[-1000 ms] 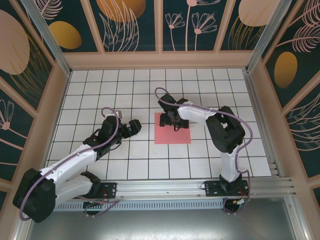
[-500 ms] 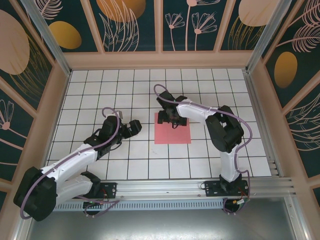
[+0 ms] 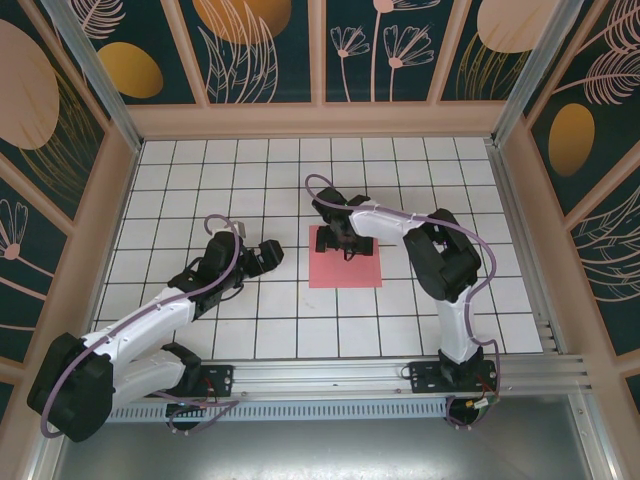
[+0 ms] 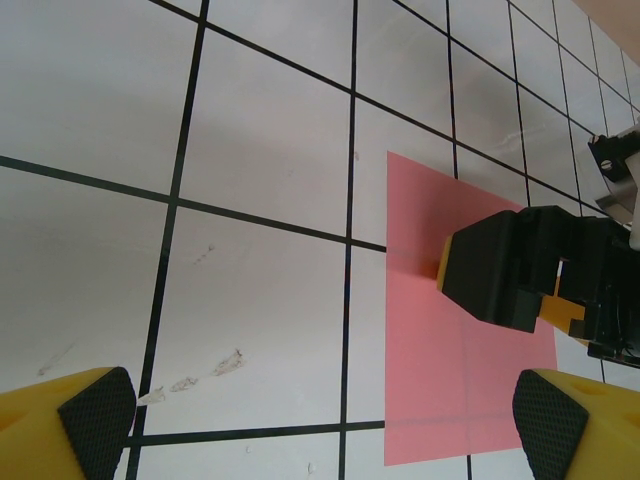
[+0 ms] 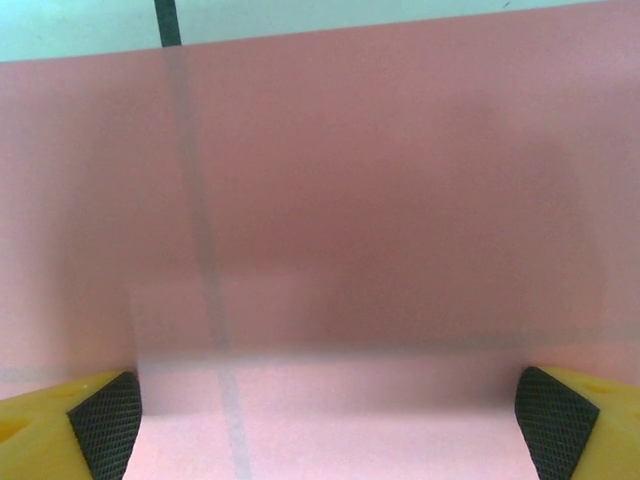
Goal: Fold a paper plane with a square sheet of paper (pick it up from the middle)
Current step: First fold in half a square sheet of paper at the center of the table.
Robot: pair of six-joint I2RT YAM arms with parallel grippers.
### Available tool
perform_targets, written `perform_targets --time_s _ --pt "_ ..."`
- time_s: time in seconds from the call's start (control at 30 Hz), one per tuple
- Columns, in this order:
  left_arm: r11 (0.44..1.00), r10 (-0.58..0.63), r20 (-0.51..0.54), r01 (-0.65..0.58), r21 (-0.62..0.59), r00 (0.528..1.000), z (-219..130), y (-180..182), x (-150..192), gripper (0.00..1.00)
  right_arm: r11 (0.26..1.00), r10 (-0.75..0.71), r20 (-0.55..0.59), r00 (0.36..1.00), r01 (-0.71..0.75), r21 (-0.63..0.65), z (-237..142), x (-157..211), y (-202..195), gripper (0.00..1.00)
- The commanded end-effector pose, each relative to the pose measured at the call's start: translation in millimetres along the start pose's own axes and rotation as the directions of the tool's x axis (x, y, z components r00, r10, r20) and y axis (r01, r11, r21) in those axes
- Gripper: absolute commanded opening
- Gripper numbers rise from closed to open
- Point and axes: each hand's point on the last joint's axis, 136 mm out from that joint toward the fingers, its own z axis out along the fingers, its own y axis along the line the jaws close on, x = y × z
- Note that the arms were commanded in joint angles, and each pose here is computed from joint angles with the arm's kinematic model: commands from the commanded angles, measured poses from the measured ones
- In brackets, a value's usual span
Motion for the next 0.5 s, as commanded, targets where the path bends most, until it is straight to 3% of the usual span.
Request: perform_targets --time_s 0.0,0.47 --pt "0.999 0.023 0.012 -0.023 0.033 1.000 -1.7 -11.9 -7.8 0.99 0.998 -0.002 -0.137 0.991 0.011 0.062 32.2 41.6 -16.7 0.97" --pt "0.999 0.019 0.001 -0.019 0.032 1.000 -0.9 -11.5 -5.5 0.99 0.999 -0.002 -0.123 0.992 0.007 0.039 31.1 39.7 -11.1 0.91"
